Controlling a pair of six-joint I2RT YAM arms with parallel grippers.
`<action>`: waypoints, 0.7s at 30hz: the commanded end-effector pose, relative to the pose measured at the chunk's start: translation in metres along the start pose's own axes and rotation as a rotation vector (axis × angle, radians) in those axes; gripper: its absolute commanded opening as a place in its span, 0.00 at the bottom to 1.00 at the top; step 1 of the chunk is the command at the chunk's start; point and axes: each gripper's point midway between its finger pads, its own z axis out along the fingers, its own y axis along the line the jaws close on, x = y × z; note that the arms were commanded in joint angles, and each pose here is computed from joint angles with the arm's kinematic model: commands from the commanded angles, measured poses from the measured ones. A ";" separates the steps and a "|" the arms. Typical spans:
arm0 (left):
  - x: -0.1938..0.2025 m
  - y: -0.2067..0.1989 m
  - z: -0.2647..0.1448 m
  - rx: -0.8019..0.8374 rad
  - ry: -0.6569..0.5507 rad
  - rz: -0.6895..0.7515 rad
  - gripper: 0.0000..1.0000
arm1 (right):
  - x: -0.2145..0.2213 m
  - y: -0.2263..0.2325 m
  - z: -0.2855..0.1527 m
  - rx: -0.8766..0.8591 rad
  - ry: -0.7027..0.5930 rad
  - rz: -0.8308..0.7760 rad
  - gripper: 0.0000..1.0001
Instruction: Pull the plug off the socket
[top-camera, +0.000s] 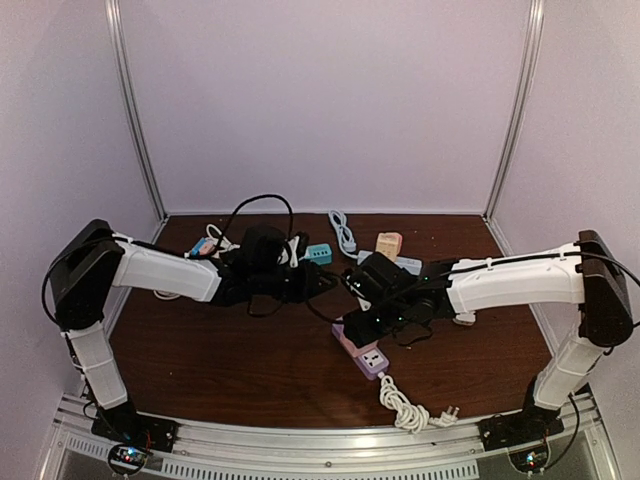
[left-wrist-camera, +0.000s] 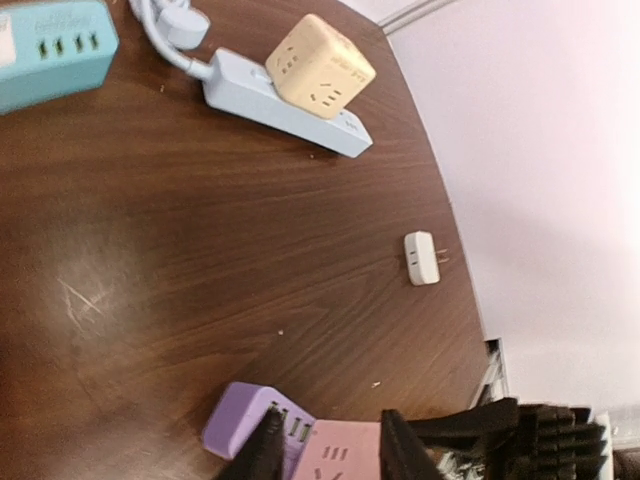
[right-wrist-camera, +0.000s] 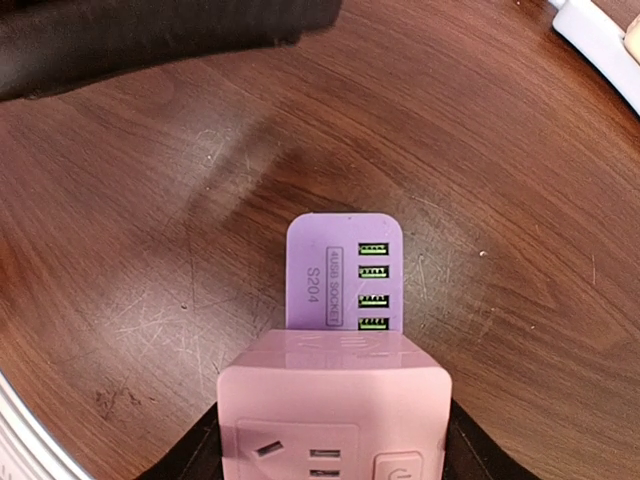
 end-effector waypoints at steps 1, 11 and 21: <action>0.008 -0.003 0.012 0.110 0.016 -0.084 0.20 | -0.013 0.009 -0.007 -0.044 -0.073 -0.004 0.33; 0.028 0.007 0.026 0.146 0.072 -0.141 0.05 | -0.012 0.010 0.000 -0.037 -0.080 0.019 0.30; 0.060 0.023 0.043 0.085 0.160 -0.161 0.01 | -0.020 0.007 0.003 0.000 -0.093 0.013 0.30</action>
